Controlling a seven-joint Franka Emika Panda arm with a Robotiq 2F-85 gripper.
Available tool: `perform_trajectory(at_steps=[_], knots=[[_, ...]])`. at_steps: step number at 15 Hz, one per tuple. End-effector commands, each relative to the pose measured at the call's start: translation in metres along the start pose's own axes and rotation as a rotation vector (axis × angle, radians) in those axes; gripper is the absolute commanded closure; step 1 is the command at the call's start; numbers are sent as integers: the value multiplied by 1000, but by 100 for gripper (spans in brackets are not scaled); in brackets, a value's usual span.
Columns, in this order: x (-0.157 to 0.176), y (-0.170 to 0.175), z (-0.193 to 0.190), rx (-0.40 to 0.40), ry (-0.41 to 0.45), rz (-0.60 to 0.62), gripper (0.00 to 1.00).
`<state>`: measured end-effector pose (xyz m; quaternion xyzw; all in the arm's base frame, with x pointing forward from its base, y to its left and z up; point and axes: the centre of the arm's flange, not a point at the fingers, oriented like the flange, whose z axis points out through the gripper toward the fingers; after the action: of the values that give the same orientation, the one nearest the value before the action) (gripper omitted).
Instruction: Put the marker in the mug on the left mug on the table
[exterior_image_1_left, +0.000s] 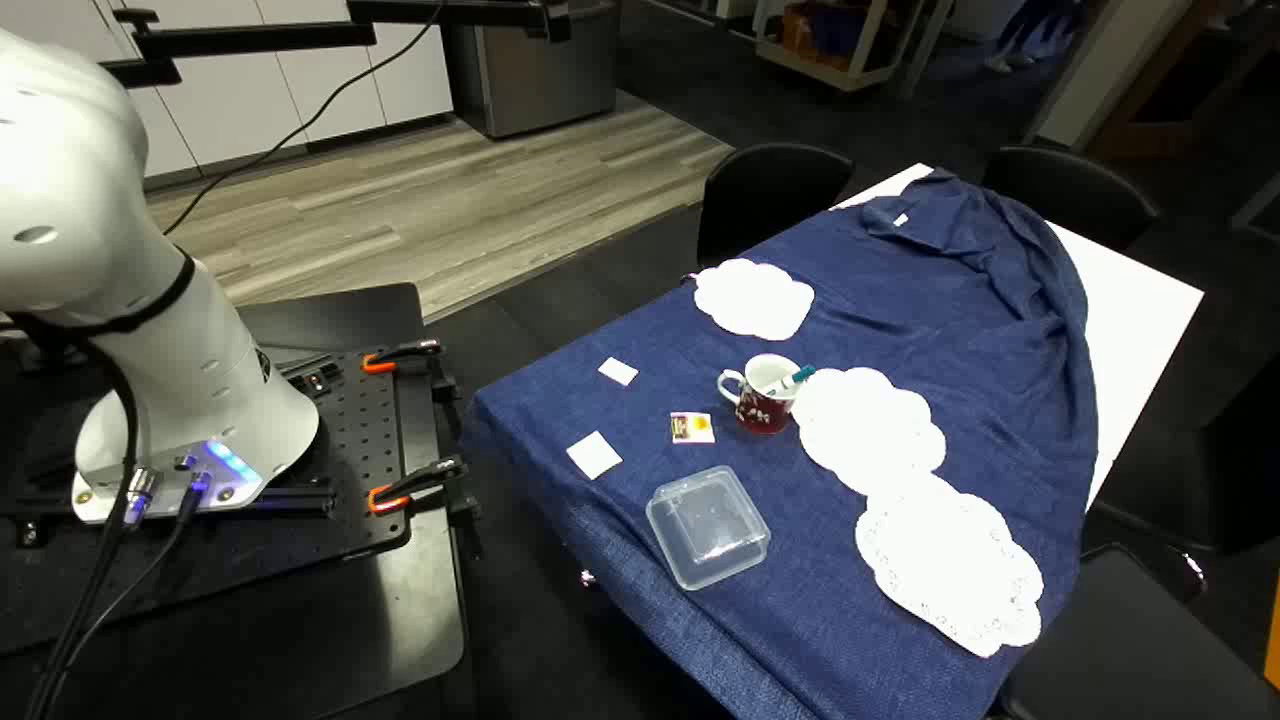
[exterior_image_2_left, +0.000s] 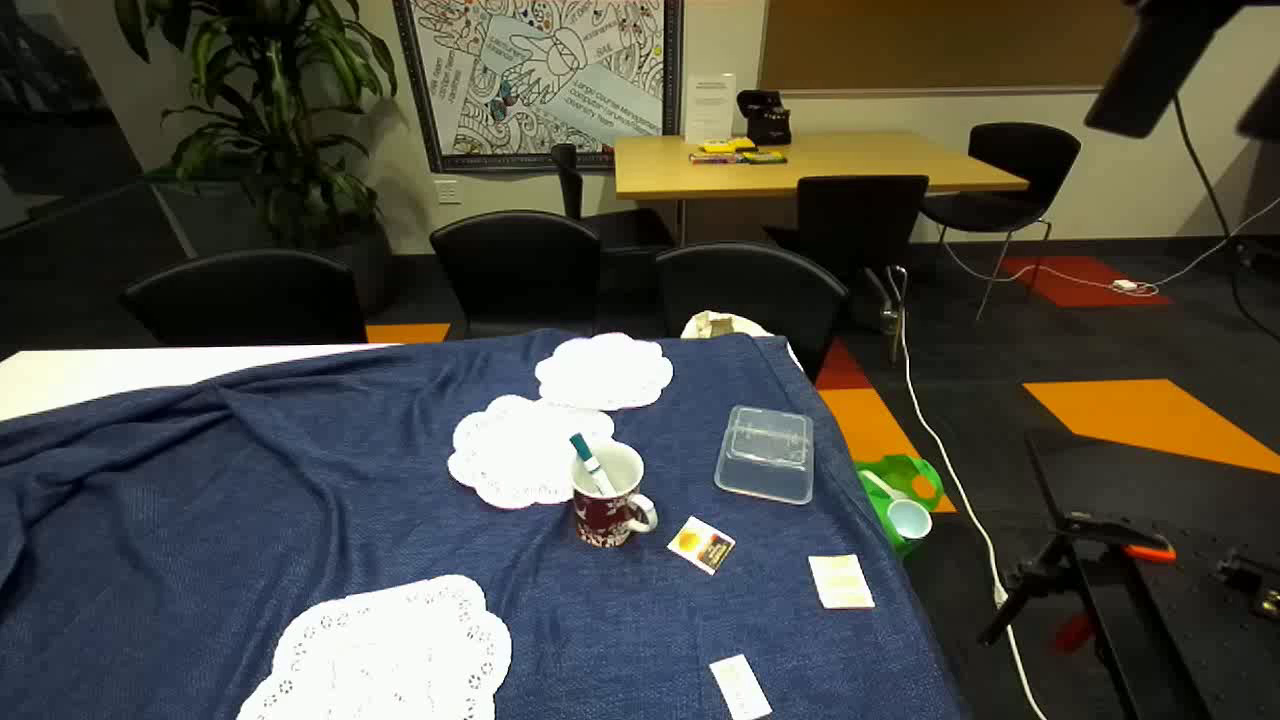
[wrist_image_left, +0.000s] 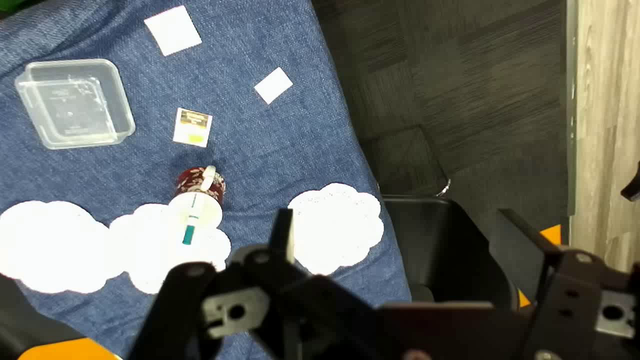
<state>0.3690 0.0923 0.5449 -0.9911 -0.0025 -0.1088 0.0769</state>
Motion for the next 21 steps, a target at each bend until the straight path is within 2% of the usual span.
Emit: perform_trajectory(at_steps=[1, 9, 11, 16, 21], knots=[[0, 0, 0, 0, 0, 0, 0], [0, 0, 0, 0, 0, 0, 0], [10, 6, -4, -17, 41, 25, 0], [57, 32, -13, -51, 224, 104, 0], [105, 58, 32, -122, 321, 154, 0]])
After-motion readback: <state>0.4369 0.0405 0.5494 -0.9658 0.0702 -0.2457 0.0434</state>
